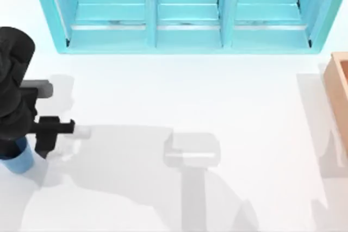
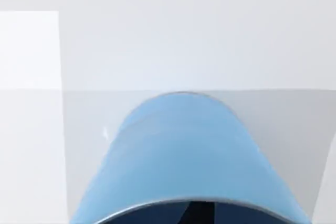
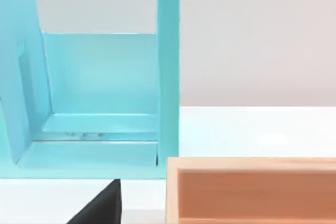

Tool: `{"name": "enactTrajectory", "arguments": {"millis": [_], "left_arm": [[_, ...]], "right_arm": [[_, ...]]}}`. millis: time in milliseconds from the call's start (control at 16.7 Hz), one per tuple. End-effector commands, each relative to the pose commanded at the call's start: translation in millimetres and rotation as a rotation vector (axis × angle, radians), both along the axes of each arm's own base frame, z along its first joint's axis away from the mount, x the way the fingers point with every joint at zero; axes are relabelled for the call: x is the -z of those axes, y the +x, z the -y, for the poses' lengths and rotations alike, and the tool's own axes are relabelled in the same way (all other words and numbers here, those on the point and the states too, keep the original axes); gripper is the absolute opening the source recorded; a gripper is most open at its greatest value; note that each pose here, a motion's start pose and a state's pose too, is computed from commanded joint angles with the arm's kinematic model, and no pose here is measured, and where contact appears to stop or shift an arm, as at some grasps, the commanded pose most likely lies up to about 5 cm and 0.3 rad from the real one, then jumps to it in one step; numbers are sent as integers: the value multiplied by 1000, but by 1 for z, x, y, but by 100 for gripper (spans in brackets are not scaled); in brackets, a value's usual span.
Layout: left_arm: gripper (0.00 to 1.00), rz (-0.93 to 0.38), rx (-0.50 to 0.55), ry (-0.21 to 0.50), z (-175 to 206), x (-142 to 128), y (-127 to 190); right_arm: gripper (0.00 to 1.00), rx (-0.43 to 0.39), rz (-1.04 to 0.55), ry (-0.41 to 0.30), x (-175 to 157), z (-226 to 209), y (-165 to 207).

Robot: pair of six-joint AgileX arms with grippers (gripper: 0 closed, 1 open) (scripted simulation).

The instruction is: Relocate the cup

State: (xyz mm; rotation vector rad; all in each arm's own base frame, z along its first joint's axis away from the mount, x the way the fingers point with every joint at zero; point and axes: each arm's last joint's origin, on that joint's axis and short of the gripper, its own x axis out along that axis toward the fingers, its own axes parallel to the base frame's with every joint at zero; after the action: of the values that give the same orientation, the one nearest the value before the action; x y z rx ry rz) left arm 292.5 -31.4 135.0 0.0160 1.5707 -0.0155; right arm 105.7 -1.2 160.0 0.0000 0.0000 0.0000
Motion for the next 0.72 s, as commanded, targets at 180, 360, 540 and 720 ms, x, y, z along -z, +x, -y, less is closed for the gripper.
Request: {"name": "enactTrajectory", "arguments": {"millis": [180, 360, 540, 720], "left_arm": [[10, 0, 0, 0, 0, 0, 0], [0, 0, 0, 0, 0, 0, 0], [0, 0, 0, 0, 0, 0, 0], [0, 0, 0, 0, 0, 0, 0]], "right_arm": [[100, 0, 0, 0, 0, 0, 0], [100, 0, 0, 0, 0, 0, 0], [100, 0, 0, 0, 0, 0, 0], [100, 0, 0, 0, 0, 0, 0]]}}
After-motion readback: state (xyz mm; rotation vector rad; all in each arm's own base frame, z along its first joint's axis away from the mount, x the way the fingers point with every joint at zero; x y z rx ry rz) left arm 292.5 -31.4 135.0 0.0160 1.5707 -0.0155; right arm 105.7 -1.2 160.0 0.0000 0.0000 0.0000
